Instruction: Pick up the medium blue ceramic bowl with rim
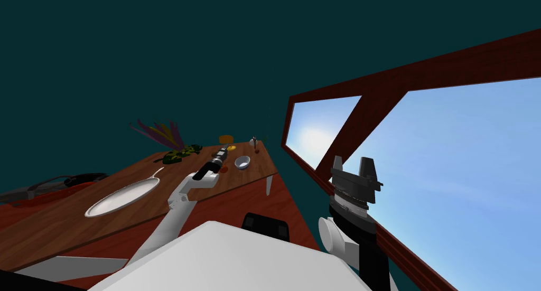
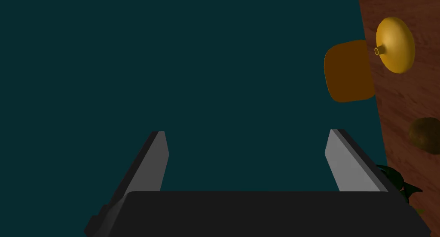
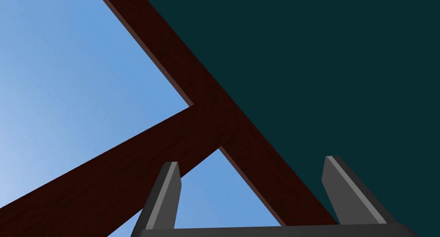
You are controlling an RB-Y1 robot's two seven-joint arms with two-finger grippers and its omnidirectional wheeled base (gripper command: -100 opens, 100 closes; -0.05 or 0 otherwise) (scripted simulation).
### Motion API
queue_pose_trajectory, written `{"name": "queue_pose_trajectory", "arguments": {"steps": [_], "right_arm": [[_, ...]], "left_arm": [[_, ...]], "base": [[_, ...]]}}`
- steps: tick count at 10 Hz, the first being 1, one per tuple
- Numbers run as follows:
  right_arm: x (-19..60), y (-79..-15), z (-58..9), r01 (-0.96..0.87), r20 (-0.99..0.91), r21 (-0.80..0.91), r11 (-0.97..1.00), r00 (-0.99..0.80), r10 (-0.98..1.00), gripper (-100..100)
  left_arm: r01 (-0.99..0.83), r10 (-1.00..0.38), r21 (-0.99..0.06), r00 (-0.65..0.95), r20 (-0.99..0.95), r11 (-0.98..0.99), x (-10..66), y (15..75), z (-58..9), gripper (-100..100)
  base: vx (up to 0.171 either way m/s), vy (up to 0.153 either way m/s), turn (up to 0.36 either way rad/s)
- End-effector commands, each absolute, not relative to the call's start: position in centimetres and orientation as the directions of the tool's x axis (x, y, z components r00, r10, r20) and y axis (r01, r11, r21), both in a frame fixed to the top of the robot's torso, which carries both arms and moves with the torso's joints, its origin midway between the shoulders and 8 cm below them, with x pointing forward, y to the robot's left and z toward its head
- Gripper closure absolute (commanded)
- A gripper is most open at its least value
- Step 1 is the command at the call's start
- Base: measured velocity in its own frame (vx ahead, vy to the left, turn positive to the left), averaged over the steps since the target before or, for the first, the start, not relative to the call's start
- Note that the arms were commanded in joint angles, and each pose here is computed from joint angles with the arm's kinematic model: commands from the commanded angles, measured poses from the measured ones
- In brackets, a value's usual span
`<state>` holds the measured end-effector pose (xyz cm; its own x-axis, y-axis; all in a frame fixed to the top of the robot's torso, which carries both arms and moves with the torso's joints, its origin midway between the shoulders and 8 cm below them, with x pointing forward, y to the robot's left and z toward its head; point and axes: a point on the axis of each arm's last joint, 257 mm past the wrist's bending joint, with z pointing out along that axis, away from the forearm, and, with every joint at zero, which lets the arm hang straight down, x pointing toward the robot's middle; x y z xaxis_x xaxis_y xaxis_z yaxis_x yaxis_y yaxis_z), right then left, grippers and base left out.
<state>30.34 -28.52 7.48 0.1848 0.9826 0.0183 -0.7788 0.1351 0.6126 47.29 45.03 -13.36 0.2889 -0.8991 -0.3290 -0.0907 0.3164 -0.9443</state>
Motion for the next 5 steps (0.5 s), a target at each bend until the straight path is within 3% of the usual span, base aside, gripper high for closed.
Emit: {"name": "queue_pose_trajectory", "arguments": {"steps": [1, 5], "right_arm": [[30.3, -28.5, 7.5, -0.779, 0.018, 0.613, 0.135, 0.185, 0.983, 0], [30.3, -28.5, 7.5, -0.779, 0.018, 0.613, 0.135, 0.185, 0.983, 0]], "left_arm": [[-0.145, -0.898, -0.945, 0.298, -0.324, 0.293, 47.4, 46.4, -14.8, -100], [-0.262, -0.897, -0.937, 0.316, -0.31, 0.232, 47.4, 49.0, -17.8, -100]], "base": [[0.007, -0.018, -0.03], [0.015, -0.022, -0.023]]}}
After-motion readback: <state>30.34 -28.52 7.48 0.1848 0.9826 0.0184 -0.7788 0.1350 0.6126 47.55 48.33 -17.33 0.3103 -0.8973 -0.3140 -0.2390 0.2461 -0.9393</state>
